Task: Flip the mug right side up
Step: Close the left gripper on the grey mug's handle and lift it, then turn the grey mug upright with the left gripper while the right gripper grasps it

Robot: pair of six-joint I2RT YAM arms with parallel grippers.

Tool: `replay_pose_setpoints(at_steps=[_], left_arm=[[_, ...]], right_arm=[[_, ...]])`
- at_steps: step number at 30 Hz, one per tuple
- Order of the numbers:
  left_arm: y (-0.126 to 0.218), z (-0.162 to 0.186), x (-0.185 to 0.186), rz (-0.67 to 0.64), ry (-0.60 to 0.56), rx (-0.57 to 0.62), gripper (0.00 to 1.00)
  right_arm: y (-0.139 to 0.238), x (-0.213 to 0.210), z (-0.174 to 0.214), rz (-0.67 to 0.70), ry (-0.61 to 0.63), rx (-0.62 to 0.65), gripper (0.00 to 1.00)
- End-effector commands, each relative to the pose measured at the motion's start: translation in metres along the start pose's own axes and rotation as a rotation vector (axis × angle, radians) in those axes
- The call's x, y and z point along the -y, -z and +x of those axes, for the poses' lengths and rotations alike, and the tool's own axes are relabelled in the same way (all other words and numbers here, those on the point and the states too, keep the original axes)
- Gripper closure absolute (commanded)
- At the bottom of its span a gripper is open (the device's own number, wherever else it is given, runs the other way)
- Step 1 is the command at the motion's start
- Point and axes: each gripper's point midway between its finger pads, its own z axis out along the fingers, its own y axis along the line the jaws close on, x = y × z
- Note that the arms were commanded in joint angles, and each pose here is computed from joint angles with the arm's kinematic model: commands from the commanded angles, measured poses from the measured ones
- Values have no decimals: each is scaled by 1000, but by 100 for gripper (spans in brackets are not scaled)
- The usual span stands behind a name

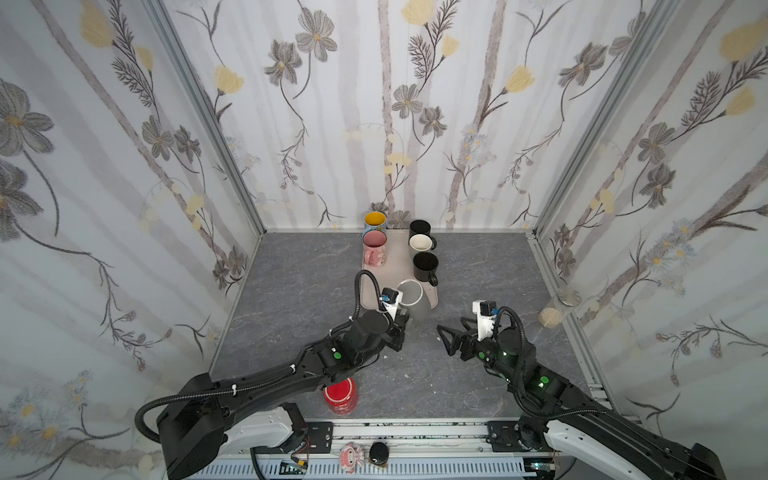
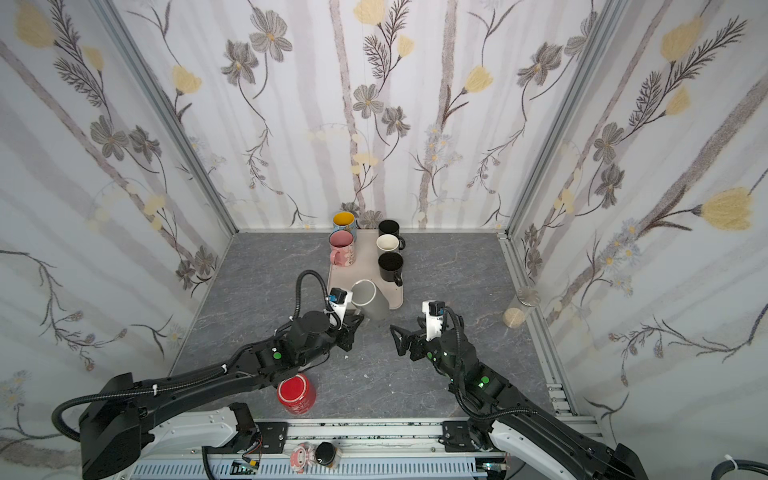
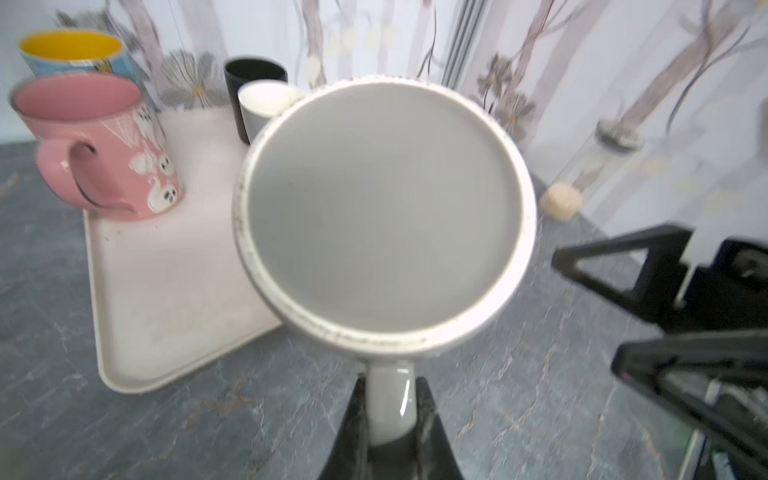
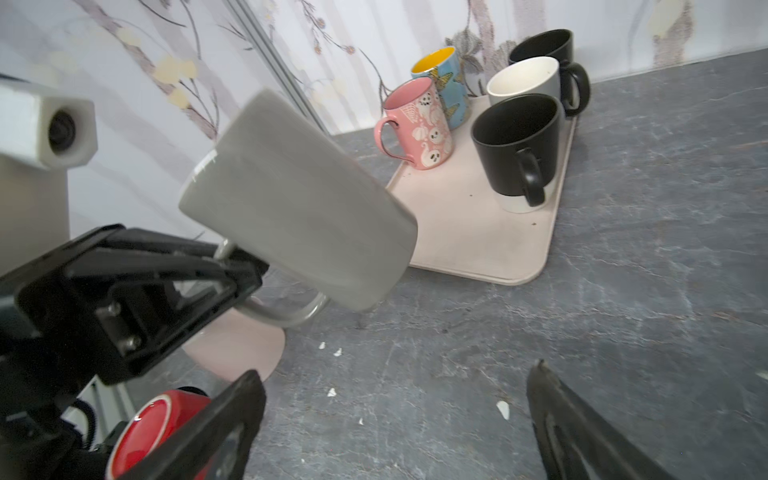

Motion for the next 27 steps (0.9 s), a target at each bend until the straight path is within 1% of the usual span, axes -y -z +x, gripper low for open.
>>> replay_pose_setpoints(at_steps=[1,5,8,16,20,23,27], left_arm=[[23,-73,17,124,84,281,100],[50,-112,19,223,153,453,100],[64,-132,24,283,178,542,100],[100,-165,37,411,202,738,100],[111,-174,48,487,197,779,100],[116,-178,53,524,202,794,100],[120,-179,56,558,215,802,100]], right_arm=[[0,-40,-31,-201,-51,113,4],[-3,-64,-53,-316,-92,174,5],[-3,-84,-71,-410,-102,226,6],[-3,-118,-107,-585,-149,329,7],[-3,-136,-121,-674,-157,352,6],[5,-148,-133,-753,-154,400,5],[4,-157,-143,-797,-158,421,7]])
